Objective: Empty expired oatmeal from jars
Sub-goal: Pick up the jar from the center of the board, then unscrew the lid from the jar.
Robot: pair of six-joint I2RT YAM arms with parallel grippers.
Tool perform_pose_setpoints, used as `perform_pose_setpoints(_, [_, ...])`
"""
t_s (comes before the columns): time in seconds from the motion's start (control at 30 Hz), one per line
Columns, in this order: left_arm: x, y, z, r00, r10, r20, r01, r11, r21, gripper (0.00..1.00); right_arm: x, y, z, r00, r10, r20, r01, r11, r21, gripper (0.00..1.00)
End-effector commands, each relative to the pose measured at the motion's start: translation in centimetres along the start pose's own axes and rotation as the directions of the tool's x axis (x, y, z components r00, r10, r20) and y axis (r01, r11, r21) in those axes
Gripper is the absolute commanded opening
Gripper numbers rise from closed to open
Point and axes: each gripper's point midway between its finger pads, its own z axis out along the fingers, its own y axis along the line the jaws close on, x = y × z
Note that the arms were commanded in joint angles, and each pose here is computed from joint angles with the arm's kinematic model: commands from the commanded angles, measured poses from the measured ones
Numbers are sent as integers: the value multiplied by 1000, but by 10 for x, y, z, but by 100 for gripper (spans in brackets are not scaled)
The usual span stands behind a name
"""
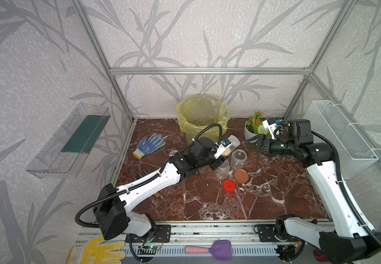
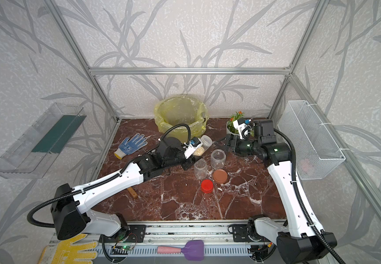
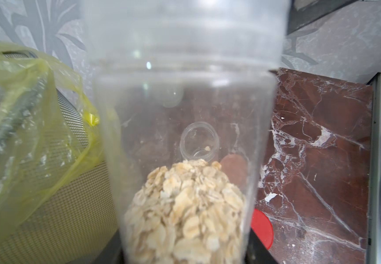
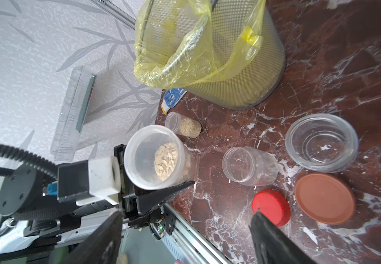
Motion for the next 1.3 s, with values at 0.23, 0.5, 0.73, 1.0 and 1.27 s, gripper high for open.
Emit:
perform_pose_setpoints(0.23, [-3, 11, -7, 986, 163, -29, -165, 980, -110, 6, -13, 14, 12, 996, 70, -56, -72, 997, -36, 88])
perform_pose_setpoints(0.5, [-7, 10, -6, 981, 193, -28, -195, 976, -101, 6, -12, 23, 27, 995, 41, -95, -42, 999, -4, 87])
perform_pose_setpoints(0.73, [-6, 9, -7, 979, 200, -32, -202, 975, -92, 6, -9, 28, 43, 989, -6, -149, 12, 999, 35, 84])
perform_pose_setpoints(1.0, [-6, 8, -7, 978, 204, -34, -207, 974, -88, 5, -3, 27, 52, 980, -36, -195, 48, 997, 59, 78])
perform_pose_setpoints(1.27, [-5, 8, -5, 978, 205, -41, -208, 975, -85, 5, 4, 29, 60, 969, -64, -239, 81, 995, 61, 73])
